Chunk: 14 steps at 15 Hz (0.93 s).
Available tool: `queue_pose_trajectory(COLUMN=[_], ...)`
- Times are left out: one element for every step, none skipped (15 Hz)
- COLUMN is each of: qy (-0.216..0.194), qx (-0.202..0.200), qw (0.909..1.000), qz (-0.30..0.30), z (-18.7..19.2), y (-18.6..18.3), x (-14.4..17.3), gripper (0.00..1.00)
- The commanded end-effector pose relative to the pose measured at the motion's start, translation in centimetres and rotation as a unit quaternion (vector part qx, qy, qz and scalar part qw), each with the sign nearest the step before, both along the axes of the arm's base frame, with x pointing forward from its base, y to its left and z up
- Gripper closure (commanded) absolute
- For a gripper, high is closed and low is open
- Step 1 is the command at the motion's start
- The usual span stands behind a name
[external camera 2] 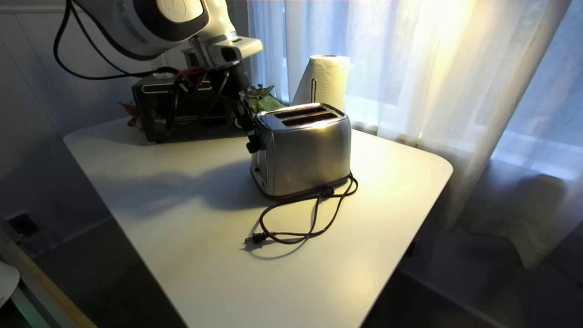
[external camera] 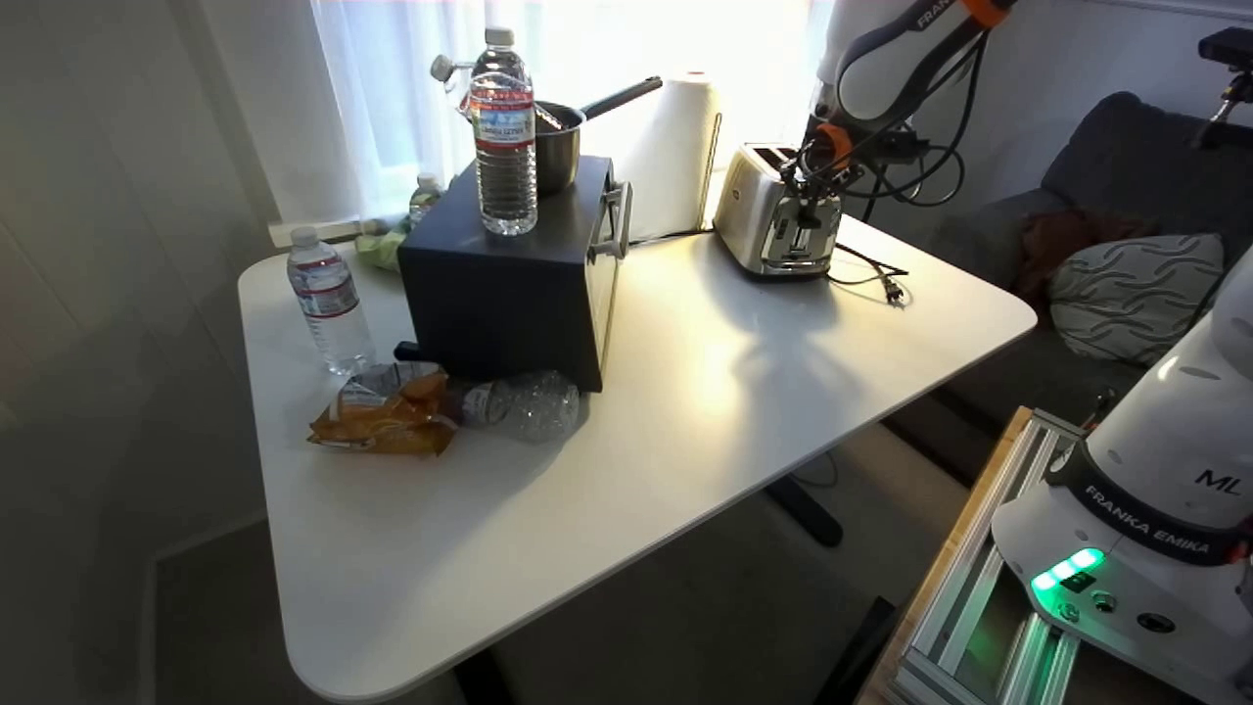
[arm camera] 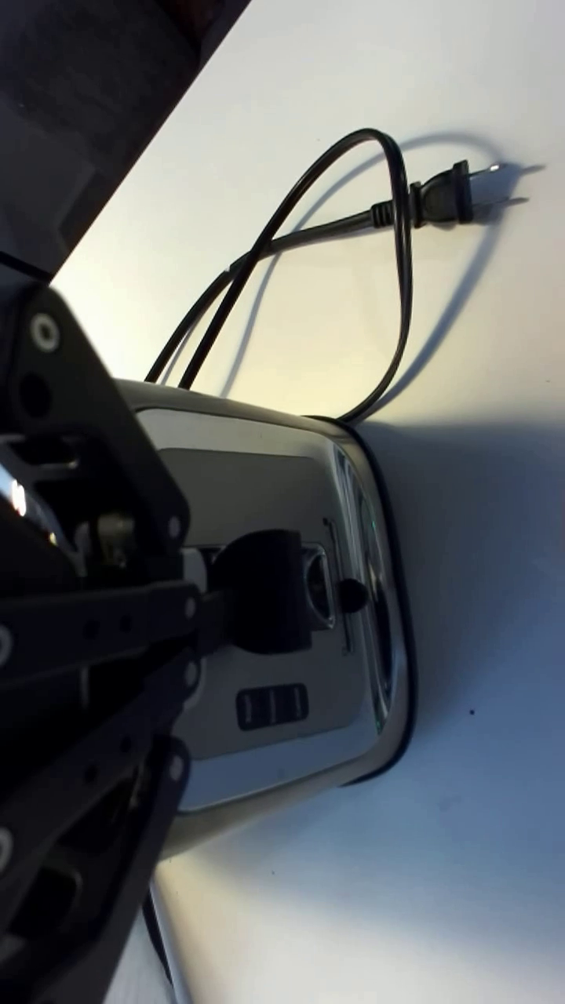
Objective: Push the lever on the toaster downwards
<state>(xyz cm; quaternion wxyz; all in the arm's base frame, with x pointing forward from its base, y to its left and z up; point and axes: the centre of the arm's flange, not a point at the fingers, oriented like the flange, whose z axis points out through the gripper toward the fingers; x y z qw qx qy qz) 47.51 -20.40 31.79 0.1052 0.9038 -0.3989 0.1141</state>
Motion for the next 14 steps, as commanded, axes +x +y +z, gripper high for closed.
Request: queue_pose_trajectory(qy=[0.003, 0.004, 0.007, 0.009, 0.009, 0.01, 0.011, 0.01, 0.006, 0.004, 0.002, -0.001, -0.003, -0.001], qx=[-0.003, -0.002, -0.003, -0.006, -0.006, -0.008, -0.007, -0.008, -0.011, -0.011, -0.011, -0.009, -0.011, -0.011], qw=[1.0, 1.0, 1.0, 0.9999, 0.9999, 0.9999, 0.9999, 0.9999, 0.9998, 0.9998, 0.9998, 0.9998, 0.9998, 0.9998], qz=[0.003, 0.004, 0.003, -0.001, -0.003, -0.005, -0.007, -0.009, -0.013, -0.015, -0.016, -0.016, -0.016, -0.015], z=[-1.7, -2.0, -2.3, -2.7, -3.1, -3.5, -4.0, -4.4, -4.9, -5.4, -5.9, -6.3, -6.7, -6.9], y=[0.9, 1.0, 1.1, 1.1, 1.1, 1.0, 0.9, 0.8, 0.6, 0.6, 0.6, 0.7, 0.7, 0.7], x=[-0.2, -0.3, -0.4, -0.5, -0.6, -0.6, -0.8, -0.8, -0.8, -0.8, -0.9, -0.9, -0.9, -0.8], gripper=[1.0, 1.0, 1.0, 1.0, 1.0, 1.0, 1.0, 1.0, 1.0, 1.0, 1.0, 1.0, 1.0, 1.0])
